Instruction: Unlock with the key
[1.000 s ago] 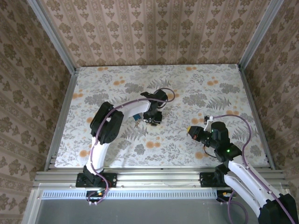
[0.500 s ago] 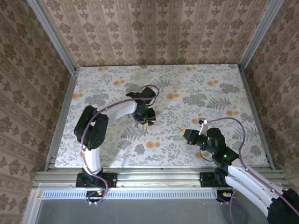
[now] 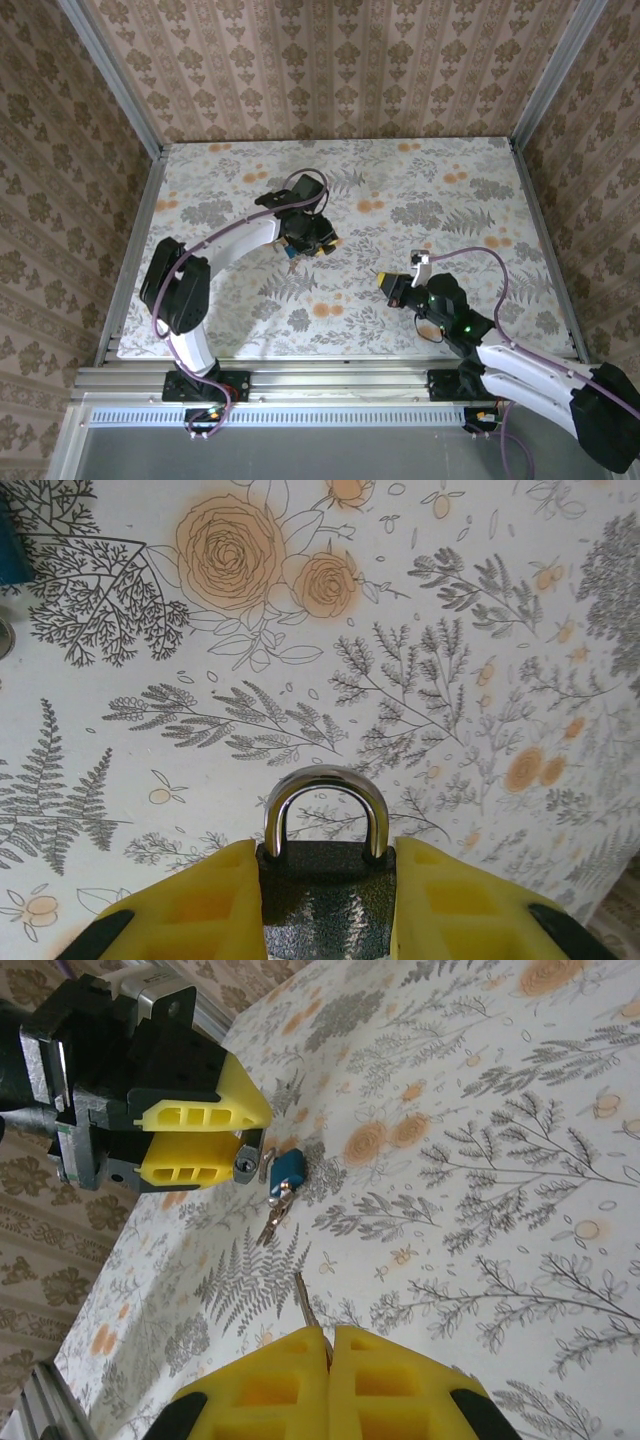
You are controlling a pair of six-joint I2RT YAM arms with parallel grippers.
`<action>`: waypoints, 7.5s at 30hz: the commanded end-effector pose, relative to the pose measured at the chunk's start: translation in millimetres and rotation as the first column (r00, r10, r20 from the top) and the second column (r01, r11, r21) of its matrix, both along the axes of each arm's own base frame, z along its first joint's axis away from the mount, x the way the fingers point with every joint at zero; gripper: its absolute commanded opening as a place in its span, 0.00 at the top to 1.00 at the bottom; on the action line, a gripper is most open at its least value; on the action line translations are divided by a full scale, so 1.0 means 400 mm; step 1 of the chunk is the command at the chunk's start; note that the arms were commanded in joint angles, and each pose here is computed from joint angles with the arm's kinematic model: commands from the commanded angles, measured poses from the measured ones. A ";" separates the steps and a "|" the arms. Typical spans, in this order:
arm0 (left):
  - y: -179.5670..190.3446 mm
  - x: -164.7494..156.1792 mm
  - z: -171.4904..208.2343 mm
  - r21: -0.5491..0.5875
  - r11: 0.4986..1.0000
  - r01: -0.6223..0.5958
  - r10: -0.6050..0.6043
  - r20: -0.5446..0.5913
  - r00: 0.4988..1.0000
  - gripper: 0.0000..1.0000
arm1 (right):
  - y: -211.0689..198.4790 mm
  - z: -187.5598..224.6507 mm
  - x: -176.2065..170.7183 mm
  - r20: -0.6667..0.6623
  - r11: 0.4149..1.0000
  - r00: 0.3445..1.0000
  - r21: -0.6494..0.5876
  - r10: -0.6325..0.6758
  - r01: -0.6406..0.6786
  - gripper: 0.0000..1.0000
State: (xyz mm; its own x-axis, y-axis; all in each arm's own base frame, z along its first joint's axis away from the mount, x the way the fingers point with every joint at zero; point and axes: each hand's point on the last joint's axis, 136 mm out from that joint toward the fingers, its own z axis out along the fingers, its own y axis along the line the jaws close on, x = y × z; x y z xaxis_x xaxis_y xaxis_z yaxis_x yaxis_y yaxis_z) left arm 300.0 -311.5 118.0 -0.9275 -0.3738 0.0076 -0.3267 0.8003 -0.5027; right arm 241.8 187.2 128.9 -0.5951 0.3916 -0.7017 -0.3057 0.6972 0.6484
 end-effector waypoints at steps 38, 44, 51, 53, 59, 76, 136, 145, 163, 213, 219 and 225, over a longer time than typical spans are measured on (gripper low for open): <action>0.014 0.000 0.019 0.046 0.999 -0.012 0.012 -0.005 1.000 0.83 | 0.222 -0.002 0.148 -0.035 0.942 0.991 0.306 -0.129 0.134 1.00; 0.012 0.000 0.015 0.042 0.999 -0.011 0.011 -0.007 1.000 0.83 | 0.234 0.003 0.150 -0.034 0.942 0.992 0.314 -0.118 0.122 1.00; 0.010 -0.003 0.008 0.039 0.999 -0.010 0.011 -0.013 1.000 0.83 | 0.237 0.005 0.152 -0.034 0.941 0.993 0.316 -0.117 0.122 1.00; 0.009 -0.004 0.009 0.034 0.999 -0.011 0.012 -0.014 1.000 0.83 | 0.239 0.006 0.154 -0.034 0.941 0.993 0.315 -0.117 0.122 1.00; 0.006 -0.005 0.012 0.024 1.000 -0.009 0.010 -0.013 1.000 0.83 | 0.242 0.000 0.160 -0.040 0.944 0.991 0.303 -0.124 0.131 1.00; 0.019 0.001 0.012 0.032 0.999 -0.023 0.023 0.000 1.000 0.83 | 0.229 -0.031 0.132 -0.087 0.946 0.990 0.295 -0.111 0.132 1.00; -0.053 -0.024 0.059 -0.077 0.997 0.000 0.000 0.004 1.000 0.84 | 0.251 -0.013 0.197 -0.186 0.915 0.962 0.314 -0.201 0.252 1.00; -0.070 -0.028 0.094 -0.147 0.989 0.001 -0.001 0.006 1.000 0.85 | 0.257 -0.004 0.211 -0.076 0.932 0.977 0.293 -0.199 0.213 1.00; -0.143 -0.093 0.099 -0.212 0.970 0.120 -0.122 0.003 0.992 0.88 | 0.258 0.041 0.260 -0.068 0.958 0.992 0.261 -0.106 0.120 1.00; -0.102 -0.093 0.252 -0.462 0.840 0.284 -0.166 0.279 0.946 0.93 | 0.229 0.070 0.222 -0.198 0.844 0.973 0.536 0.118 0.007 1.00; -0.073 -0.082 0.210 -0.417 0.883 0.216 -0.131 0.222 0.966 0.89 | 0.202 0.031 0.200 -0.238 0.918 0.968 0.395 0.077 0.024 0.83; -0.064 -0.079 0.175 -0.381 0.906 0.185 -0.124 0.178 0.976 0.89 | 0.139 0.027 0.155 -0.219 0.973 0.976 0.228 0.012 0.039 0.64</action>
